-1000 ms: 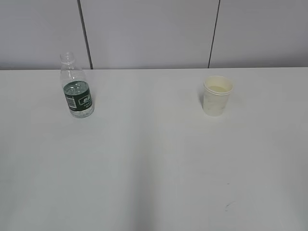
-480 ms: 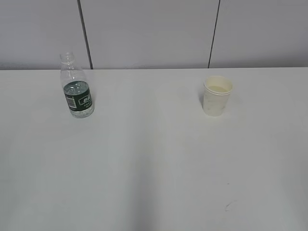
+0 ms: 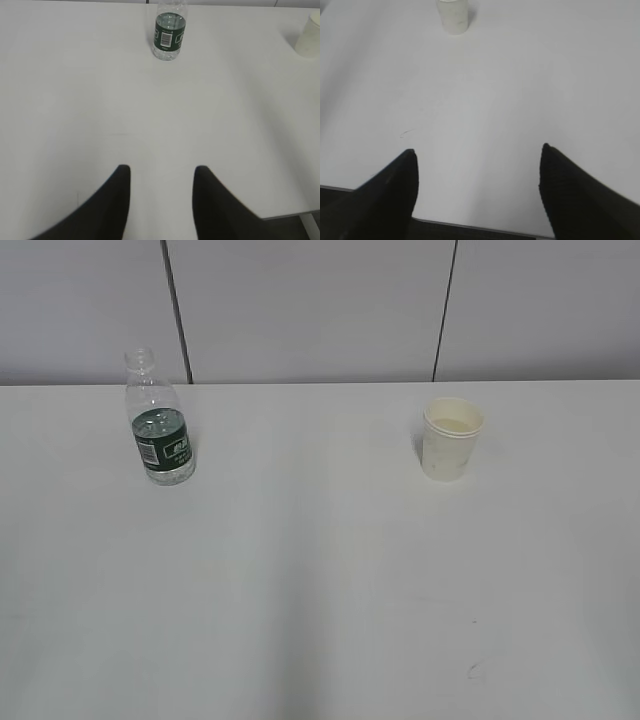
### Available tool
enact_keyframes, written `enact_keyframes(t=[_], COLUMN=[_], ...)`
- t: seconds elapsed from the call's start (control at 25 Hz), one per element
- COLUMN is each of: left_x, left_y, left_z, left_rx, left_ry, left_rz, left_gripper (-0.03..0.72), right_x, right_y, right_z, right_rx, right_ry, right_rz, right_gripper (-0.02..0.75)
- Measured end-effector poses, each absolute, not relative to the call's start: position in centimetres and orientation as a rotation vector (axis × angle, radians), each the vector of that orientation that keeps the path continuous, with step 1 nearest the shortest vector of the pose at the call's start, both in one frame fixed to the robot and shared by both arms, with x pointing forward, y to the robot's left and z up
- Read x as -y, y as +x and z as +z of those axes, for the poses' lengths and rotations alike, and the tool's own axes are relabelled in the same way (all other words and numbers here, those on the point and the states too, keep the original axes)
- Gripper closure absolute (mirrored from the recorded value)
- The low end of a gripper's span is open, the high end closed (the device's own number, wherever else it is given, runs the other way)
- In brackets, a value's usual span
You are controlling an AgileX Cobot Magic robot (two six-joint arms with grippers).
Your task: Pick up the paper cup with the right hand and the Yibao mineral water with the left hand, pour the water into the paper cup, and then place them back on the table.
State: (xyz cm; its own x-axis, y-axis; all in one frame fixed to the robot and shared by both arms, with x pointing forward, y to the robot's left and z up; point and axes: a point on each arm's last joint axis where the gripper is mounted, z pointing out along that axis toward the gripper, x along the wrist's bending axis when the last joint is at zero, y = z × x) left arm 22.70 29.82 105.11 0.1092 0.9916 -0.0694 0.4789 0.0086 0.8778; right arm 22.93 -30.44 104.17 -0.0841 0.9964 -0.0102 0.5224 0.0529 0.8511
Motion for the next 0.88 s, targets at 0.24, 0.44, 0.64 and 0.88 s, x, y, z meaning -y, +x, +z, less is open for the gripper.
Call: enact_keyframes(t=[0.24, 0.44, 0.64, 0.88], left_x=[-29.82, -29.82, -29.82, -29.82], left_y=[22.7, 22.7, 22.7, 22.7], left_z=[105.11, 105.11, 105.11, 105.11], left_rx=[-1.481, -1.481, -1.481, -1.481], left_ry=[1.586, 1.586, 1.586, 1.586], left_rz=[0.808, 0.808, 0.808, 0.808], left_gripper=[0.426, 0.436, 0.44, 0.443], right_x=[30.44, 30.44, 30.44, 30.44], right_y=[22.93, 22.93, 22.93, 22.93], right_z=[104.17, 104.17, 104.17, 104.17], right_rx=[-1.683, -1.683, -1.683, -1.683], right_ry=[1.538, 1.538, 1.538, 1.538], right_rz=[0.929, 0.929, 0.929, 0.929], right_gripper=[0.153, 0.152, 0.152, 0.153])
